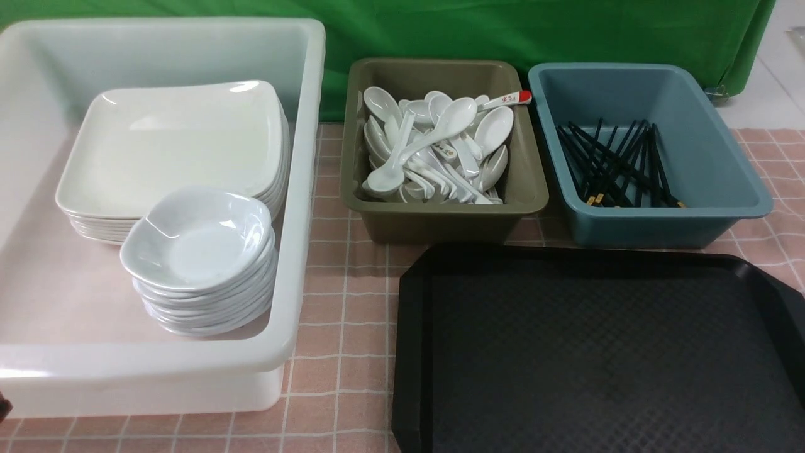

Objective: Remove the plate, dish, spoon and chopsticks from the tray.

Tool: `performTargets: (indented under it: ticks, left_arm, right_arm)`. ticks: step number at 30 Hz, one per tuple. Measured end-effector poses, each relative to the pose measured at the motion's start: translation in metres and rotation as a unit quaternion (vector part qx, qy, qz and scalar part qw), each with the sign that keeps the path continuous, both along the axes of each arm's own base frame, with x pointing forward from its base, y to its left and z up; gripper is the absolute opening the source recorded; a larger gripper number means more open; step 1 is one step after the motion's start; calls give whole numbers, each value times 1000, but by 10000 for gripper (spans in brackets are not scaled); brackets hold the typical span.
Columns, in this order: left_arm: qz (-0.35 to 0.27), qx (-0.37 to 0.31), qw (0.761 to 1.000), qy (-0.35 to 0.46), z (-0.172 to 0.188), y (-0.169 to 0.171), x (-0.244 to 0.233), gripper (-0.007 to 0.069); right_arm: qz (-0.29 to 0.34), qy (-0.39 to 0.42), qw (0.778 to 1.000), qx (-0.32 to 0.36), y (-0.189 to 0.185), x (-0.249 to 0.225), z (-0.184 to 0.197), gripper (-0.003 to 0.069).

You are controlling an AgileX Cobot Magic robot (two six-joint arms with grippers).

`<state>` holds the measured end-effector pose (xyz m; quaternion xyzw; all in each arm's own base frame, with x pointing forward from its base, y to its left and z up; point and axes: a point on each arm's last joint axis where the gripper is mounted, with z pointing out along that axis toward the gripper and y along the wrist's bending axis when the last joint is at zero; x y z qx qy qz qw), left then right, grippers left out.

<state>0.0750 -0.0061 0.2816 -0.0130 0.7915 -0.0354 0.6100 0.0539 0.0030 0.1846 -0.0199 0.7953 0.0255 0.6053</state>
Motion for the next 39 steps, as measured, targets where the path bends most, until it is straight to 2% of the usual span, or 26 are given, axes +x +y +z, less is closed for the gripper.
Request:
performTargets:
  ticks: [4, 8, 13, 19, 22, 39]
  left_arm:
    - [-7, 21, 1000, -11, 1, -1, -5, 0]
    - [-20, 72, 996, -38, -3, -1, -15, 0]
    - [-8, 64, 996, -63, -36, 3, -19, 0]
    - [-1, 46, 998, -53, -83, 4, -20, 0]
    - [0, 45, 998, -43, -93, 5, -20, 0]
    - [0, 47, 998, -44, -93, 5, -19, 0]
  right_arm:
    - [0, 0, 1000, 0, 0, 0, 0, 239]
    - [0, 0, 1000, 0, 0, 0, 0, 239]
    - [0, 0, 1000, 0, 0, 0, 0, 239]
    - [0, 0, 1000, 0, 0, 0, 0, 239]
    - [0, 0, 1000, 0, 0, 0, 0, 239]
    - [0, 0, 1000, 0, 0, 0, 0, 239]
